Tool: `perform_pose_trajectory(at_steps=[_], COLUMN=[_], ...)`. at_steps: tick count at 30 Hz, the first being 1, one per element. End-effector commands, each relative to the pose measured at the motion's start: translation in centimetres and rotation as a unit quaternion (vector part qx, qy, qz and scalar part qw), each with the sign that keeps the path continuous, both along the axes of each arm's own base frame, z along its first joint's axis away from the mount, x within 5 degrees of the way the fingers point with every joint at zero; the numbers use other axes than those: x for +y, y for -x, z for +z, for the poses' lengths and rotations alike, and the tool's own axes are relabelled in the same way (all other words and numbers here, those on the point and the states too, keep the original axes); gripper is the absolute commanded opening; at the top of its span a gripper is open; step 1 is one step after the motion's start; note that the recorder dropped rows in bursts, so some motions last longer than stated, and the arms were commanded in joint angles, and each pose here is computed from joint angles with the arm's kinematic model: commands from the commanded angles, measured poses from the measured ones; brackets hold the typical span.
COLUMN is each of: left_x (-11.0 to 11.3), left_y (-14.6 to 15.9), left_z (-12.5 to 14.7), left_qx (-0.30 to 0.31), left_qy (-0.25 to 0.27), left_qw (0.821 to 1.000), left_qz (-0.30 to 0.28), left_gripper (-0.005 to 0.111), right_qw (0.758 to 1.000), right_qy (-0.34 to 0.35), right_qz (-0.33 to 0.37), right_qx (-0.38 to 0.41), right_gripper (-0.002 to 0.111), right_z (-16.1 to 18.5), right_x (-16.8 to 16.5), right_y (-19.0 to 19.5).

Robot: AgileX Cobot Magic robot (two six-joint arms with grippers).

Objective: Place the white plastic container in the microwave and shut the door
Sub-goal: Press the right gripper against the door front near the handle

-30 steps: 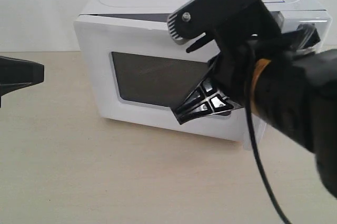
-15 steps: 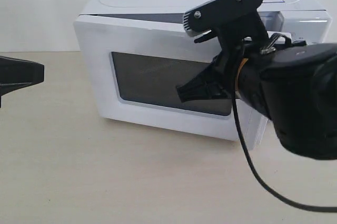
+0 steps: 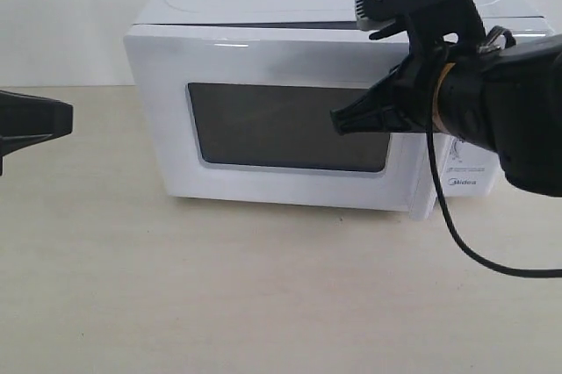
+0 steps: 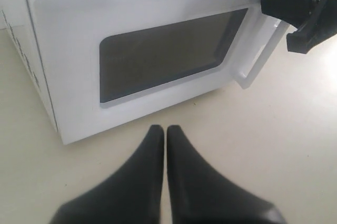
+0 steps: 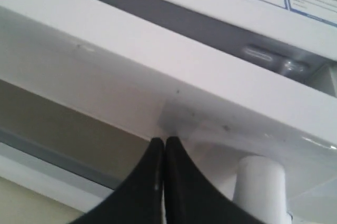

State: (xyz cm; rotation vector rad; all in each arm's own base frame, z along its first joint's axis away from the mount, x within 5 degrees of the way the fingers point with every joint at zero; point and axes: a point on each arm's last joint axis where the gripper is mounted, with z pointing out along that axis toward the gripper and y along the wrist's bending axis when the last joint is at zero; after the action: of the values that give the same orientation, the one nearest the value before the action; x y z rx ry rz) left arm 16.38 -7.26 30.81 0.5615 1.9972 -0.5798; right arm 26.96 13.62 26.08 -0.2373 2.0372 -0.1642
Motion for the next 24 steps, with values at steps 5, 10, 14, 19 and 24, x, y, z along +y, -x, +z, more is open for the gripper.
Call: perform_pose_trajectory(at_steps=[5, 10, 14, 19, 24], left_x=[-0.1, -0.1, -0.1, -0.1, -0.1], left_y=[0.1, 0.4, 0.5, 0.5, 0.5], left_z=[0.1, 0.1, 0.3, 0.3, 0.3], left_qx=[-0.001, -0.001, -0.006, -0.007, -0.007], left_qy=[0.011, 0.012, 0.013, 0.013, 0.013], left_qw=[1.000, 1.000, 1.000, 1.000, 1.000], left_qz=[0.001, -0.005, -0.004, -0.003, -0.003], left_gripper=[0.004, 0.004, 0.004, 0.004, 0.004], right_qw=[1.000, 0.999, 0.999, 0.999, 0.999], right_qy=[0.002, -0.012, -0.018, -0.013, -0.017], right_qz=[-0.014, -0.032, -0.031, -0.032, -0.033], right_qx=[-0.016, -0.013, -0.010, -0.013, -0.018], right_gripper=[0.000, 0.000, 0.000, 0.000, 0.000], right_z=[0.2, 0.2, 0.1, 0.2, 0.5], right_x=[-0.6, -1.7, -2.1, -2.3, -2.2], right_y=[-0.6, -1.2, -1.4, -1.5, -1.7])
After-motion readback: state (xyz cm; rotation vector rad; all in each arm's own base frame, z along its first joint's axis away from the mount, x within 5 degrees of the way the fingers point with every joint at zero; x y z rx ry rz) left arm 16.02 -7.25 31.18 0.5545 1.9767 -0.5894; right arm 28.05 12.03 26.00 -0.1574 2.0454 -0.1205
